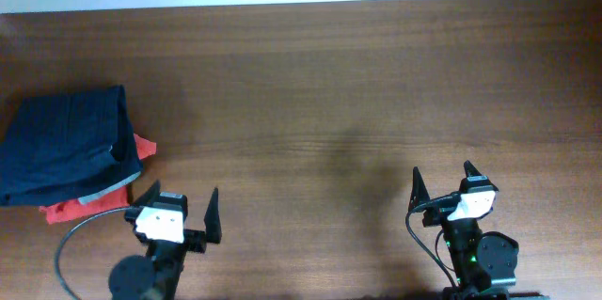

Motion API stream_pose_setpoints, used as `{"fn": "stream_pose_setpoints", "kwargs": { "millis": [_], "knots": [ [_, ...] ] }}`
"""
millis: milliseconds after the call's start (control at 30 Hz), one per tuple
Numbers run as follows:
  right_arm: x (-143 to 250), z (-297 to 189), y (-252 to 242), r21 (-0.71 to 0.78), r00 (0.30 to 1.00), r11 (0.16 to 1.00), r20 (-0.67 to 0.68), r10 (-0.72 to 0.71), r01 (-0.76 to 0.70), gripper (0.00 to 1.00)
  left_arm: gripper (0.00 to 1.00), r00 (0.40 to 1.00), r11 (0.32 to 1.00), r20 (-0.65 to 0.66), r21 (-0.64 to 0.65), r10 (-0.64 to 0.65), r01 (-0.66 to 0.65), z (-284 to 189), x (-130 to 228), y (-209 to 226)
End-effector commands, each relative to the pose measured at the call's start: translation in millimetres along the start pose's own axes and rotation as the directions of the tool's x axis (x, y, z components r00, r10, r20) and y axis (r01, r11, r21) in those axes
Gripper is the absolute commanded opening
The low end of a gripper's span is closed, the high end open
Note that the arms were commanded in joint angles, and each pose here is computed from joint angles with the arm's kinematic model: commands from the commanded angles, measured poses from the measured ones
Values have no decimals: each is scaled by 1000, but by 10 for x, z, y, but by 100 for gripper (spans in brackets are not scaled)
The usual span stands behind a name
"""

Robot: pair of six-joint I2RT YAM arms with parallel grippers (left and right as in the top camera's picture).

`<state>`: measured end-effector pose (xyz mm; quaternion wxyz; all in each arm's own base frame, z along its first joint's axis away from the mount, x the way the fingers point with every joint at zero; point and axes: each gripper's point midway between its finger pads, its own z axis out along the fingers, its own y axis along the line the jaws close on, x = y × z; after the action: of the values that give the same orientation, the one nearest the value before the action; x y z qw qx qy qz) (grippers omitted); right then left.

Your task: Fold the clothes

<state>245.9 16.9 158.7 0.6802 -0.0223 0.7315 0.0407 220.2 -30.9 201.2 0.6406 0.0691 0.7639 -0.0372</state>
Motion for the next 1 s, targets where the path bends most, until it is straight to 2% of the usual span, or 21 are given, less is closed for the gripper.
{"fn": "stream_pose_setpoints", "kwargs": {
  "millis": [0,167,267,400,467,967],
  "knots": [
    [15,-2,-19,8,1000,1000,-1,-1,1,99,99,996,1000,91,-26,18,-16,142,92,41],
    [15,-2,-18,8,1000,1000,-1,-1,1,99,99,958,999,284,-53,28,-14,223,-53,79],
    [15,-2,-18,8,1000,1000,-1,-1,1,99,99,954,994,298,-112,30,4,197,-99,185],
    [15,-2,-18,8,1000,1000,-1,-1,1,99,99,975,993,221,-114,25,1,248,90,191],
    [15,-2,-18,8,1000,1000,-1,-1,1,99,99,996,994,85,-106,18,-9,303,426,176],
    [15,-2,-18,8,1000,1000,-1,-1,1,99,99,995,995,96,-95,19,-10,303,399,156]
  ]
}}
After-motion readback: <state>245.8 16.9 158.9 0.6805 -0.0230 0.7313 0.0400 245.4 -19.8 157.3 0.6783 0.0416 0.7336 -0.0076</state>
